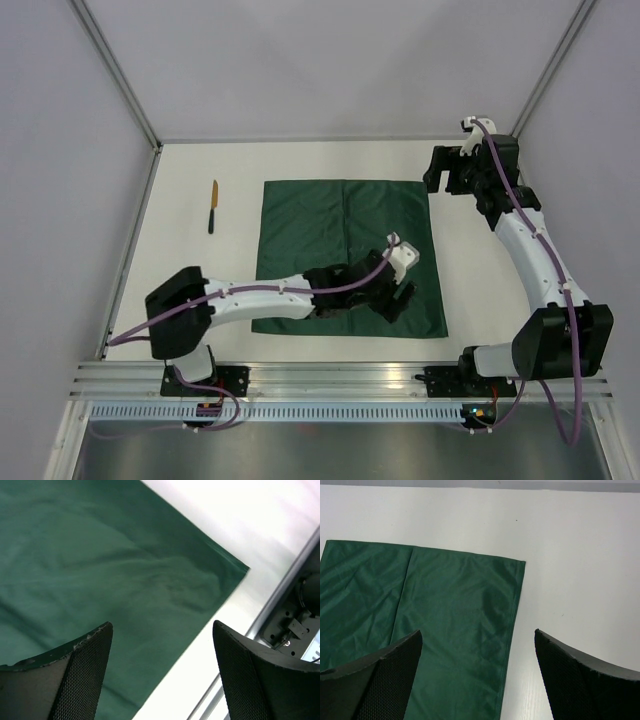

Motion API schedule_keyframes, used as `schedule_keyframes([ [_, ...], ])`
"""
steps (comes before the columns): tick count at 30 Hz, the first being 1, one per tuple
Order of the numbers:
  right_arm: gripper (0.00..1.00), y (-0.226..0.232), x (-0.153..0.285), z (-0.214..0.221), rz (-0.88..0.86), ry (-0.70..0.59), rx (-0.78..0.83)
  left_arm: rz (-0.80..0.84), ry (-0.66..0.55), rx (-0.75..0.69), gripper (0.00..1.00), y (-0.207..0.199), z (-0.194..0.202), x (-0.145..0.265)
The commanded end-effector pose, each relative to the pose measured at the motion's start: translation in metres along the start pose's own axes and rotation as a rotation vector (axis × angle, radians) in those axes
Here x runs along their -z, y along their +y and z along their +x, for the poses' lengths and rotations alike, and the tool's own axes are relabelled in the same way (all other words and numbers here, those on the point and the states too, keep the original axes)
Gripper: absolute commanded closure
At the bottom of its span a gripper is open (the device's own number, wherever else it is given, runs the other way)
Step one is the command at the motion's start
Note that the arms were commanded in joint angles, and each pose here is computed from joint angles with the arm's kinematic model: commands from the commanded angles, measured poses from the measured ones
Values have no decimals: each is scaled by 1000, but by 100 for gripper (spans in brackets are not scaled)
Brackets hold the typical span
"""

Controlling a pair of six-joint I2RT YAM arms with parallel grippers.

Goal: Fold the napkin, place the utensils inside, and roll it up
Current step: Fold the napkin at the center of the board.

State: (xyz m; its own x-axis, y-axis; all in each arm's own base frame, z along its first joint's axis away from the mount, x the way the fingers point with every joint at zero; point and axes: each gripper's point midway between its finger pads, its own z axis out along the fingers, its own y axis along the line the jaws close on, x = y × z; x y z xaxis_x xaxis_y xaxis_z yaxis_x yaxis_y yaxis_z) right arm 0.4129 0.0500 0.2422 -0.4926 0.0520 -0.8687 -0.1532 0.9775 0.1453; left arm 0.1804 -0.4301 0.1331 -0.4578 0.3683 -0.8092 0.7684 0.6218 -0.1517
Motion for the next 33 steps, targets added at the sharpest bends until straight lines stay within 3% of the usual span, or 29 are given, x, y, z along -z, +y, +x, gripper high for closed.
schedule_keyframes([
  [1, 2, -11, 10, -19, 50, -37, -15, 47, -113, -65, 16, -41, -28, -19],
  [10, 2, -16, 10, -19, 55, -37, -33, 134, -113, -183, 22, -107, 0, -61],
  [33, 2, -14, 11, -20, 44, -39, -36, 157, -127, -360, 33, -131, 44, -118],
])
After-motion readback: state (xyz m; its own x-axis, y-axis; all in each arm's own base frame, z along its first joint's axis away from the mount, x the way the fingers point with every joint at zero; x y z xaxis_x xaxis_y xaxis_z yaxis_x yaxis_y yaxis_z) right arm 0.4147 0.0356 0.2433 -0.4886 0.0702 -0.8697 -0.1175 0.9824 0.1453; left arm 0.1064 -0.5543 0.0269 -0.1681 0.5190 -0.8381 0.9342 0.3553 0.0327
